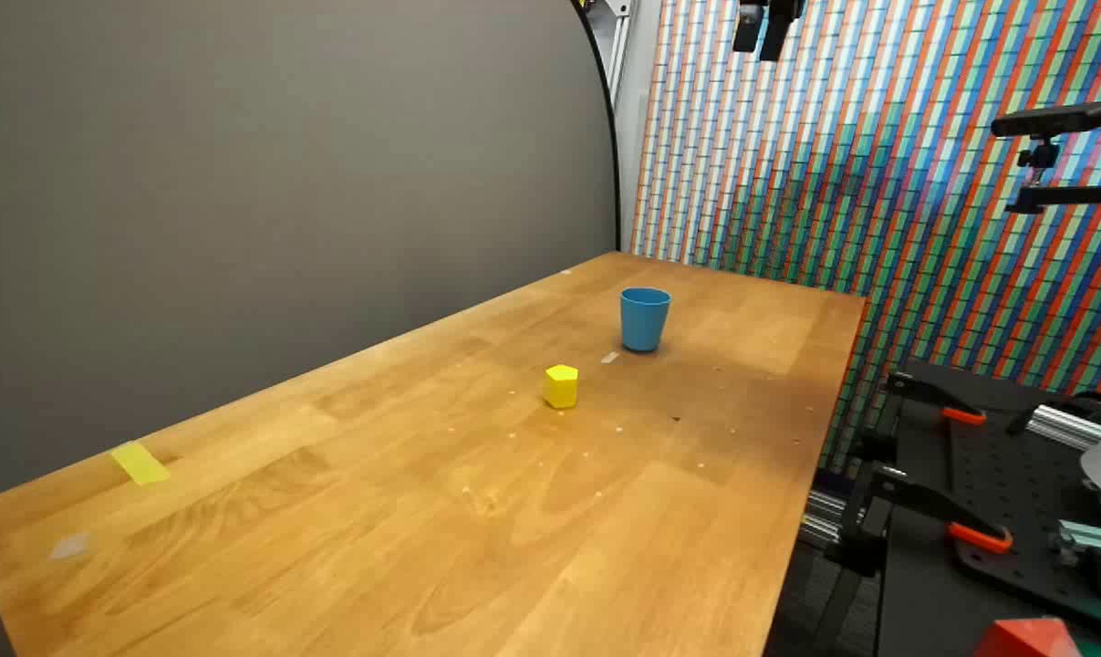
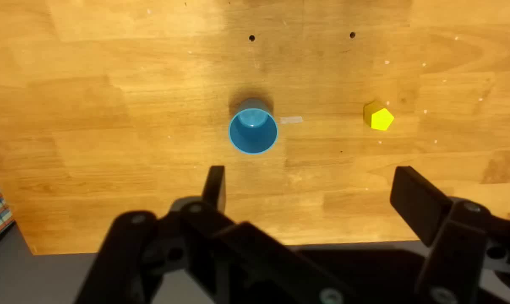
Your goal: Put the yellow block in the cup
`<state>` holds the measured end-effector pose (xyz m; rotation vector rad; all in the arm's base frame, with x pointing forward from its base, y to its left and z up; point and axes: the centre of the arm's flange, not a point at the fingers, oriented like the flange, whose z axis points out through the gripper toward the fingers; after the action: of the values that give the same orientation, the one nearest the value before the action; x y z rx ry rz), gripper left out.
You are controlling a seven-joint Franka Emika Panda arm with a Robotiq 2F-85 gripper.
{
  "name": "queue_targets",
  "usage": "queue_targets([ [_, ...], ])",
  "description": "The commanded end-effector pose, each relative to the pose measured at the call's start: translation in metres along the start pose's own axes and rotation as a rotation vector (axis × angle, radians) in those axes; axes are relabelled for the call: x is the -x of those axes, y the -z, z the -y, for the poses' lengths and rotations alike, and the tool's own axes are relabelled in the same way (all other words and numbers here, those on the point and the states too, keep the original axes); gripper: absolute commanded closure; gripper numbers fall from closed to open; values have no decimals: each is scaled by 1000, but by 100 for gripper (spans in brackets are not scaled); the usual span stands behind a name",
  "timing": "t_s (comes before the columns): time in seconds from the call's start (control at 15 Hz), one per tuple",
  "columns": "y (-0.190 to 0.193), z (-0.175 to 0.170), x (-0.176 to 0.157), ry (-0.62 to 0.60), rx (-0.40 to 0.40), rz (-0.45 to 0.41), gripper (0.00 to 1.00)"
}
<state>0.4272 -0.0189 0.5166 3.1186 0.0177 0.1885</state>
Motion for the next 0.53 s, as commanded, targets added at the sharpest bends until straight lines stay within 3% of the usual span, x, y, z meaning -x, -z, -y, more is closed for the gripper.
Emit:
queue_targets([
  [0.0,2,0,-1,0,0,-5,0],
  [0.47,10,0,-2,-1,1,-21,0],
])
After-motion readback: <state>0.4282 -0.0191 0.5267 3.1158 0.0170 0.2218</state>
